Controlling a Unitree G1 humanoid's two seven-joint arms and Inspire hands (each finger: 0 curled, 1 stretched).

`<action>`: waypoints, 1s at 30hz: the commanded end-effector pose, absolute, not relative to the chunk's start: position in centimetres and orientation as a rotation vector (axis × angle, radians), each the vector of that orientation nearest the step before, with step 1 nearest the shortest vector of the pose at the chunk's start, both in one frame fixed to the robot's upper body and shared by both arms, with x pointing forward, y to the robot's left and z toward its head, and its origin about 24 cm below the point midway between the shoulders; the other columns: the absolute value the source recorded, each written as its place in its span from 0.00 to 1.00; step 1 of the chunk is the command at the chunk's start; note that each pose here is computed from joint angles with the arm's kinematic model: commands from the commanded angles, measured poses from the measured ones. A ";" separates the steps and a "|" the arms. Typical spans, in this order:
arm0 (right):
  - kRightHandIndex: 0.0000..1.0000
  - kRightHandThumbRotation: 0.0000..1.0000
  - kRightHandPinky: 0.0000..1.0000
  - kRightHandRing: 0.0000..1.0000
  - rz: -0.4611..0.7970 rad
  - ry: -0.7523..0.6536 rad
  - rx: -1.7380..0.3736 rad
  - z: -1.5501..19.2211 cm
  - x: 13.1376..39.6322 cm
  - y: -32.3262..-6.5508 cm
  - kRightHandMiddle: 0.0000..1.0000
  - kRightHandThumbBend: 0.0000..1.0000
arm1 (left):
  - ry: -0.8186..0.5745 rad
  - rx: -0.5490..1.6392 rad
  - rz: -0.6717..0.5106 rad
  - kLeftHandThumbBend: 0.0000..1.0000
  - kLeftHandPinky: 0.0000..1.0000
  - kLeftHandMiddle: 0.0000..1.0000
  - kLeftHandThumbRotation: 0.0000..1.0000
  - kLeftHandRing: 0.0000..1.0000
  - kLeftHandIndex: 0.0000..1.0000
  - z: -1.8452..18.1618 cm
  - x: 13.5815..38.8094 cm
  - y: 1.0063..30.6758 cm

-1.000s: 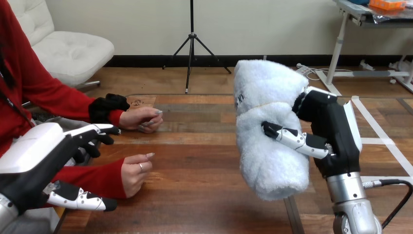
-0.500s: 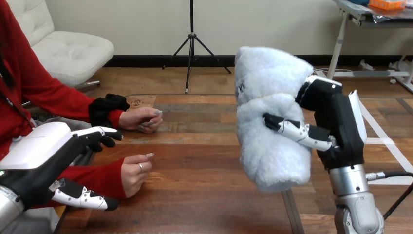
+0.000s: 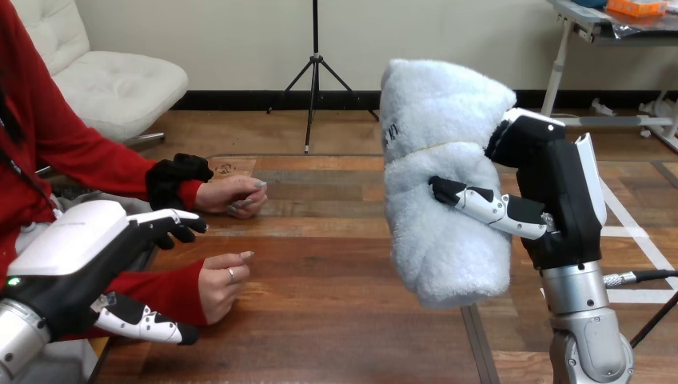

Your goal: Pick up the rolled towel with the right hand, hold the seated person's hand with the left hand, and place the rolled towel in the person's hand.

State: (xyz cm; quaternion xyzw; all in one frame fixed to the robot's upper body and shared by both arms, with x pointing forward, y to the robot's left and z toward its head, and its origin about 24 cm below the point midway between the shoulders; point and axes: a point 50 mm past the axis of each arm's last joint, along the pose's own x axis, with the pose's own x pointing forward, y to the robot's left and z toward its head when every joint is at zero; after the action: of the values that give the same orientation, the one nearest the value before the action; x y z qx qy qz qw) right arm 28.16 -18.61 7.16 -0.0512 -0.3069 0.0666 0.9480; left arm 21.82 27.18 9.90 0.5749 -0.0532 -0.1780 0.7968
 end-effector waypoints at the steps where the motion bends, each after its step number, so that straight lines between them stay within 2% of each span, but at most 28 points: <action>1: 0.33 0.00 0.17 0.23 0.129 -0.733 -0.088 9.8 28.2 -18.2 0.31 0.62 | -0.154 1.276 -0.352 1.00 0.70 0.79 0.23 0.75 0.82 10.8 23.1 27.1; 16: 0.33 0.00 0.16 0.22 0.116 -0.749 -0.097 10.8 27.1 -18.1 0.31 0.64 | -0.074 1.360 -0.338 1.00 0.77 0.86 0.26 0.84 0.87 9.7 23.6 27.3; 30: 0.30 0.00 0.15 0.22 0.115 -0.766 -0.094 11.2 26.6 -18.2 0.30 0.65 | -0.023 1.386 -0.264 1.00 0.72 0.84 0.31 0.81 0.86 8.3 23.8 27.3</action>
State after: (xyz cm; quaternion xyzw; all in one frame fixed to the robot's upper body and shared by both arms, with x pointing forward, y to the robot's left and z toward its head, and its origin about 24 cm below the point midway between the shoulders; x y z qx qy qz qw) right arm 26.40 -18.46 8.85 -0.0502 -0.3207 0.0582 0.9441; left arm 22.42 27.84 7.13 0.6249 0.0211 -0.1458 0.7667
